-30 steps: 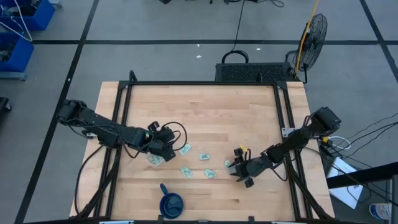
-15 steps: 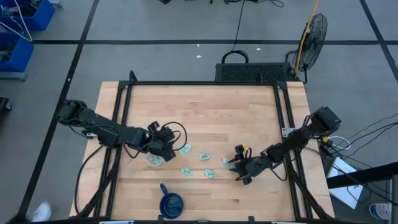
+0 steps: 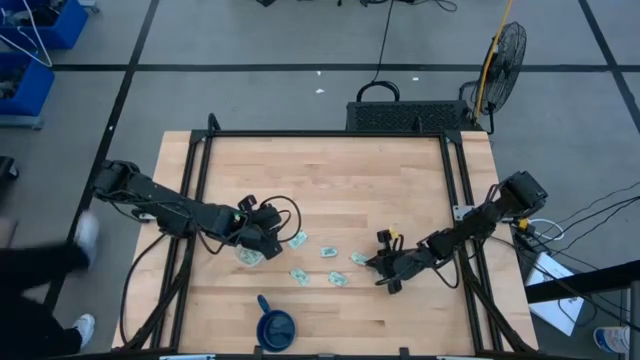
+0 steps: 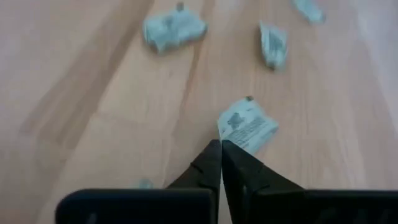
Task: Pick and place Stevia / Truvia into bins
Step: Put the stevia packet into the transparent container
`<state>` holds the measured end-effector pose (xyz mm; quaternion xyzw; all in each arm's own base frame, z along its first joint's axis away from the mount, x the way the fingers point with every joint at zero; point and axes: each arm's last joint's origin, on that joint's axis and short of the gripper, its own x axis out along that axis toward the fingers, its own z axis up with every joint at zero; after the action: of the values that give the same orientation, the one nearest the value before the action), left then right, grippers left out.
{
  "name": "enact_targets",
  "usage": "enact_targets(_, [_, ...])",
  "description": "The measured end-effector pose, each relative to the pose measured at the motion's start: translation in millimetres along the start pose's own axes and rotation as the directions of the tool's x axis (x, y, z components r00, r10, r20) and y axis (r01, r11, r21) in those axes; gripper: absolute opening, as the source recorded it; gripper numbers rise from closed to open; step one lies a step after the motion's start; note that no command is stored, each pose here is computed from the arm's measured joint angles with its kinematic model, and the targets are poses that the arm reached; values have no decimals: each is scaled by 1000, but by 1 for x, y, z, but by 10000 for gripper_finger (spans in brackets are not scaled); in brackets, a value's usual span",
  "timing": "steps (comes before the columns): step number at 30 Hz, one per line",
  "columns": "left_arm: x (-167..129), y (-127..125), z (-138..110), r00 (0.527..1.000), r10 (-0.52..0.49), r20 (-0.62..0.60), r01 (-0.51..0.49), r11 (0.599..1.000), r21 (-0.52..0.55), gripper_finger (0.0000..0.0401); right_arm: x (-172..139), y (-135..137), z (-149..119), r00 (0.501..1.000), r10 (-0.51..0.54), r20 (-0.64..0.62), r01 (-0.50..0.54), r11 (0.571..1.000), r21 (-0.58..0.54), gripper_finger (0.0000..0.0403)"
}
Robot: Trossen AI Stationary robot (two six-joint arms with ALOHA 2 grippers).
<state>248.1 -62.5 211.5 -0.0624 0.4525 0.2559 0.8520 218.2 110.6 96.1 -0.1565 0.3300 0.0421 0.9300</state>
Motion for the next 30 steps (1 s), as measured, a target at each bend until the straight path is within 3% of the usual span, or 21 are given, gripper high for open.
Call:
enact_targets(4, [0, -4, 4, 999, -36, 40, 33, 997, 76, 140, 1, -3, 11, 994, -11, 108, 12, 1000, -12, 4])
enact_targets(7, [-1, -11, 13, 986, -126, 105, 109, 981, 158, 140, 3, -13, 18, 985, -46, 166, 47, 999, -1, 2])
enact_targets(11, [-6, -22, 28, 938, -262, 226, 204, 946, 252, 140, 8, -34, 23, 972, -123, 202, 105, 990, 96, 1])
enact_targets(14, [-9, -27, 36, 901, -311, 302, 231, 934, 273, 140, 11, -49, 27, 953, -179, 243, 130, 970, 207, 1])
enact_targets(22, [7, -37, 39, 888, -317, 334, 213, 926, 312, 140, 7, -75, 47, 863, -109, 494, -45, 956, 289, 1])
enact_targets(24, [16, -43, 44, 874, -319, 367, 216, 930, 297, 140, 6, -79, 48, 850, -99, 517, -70, 952, 297, 1])
enact_targets(30, [38, -54, 44, 862, -337, 378, 185, 904, 384, 140, 8, -87, 46, 854, -104, 509, -99, 929, 356, 0])
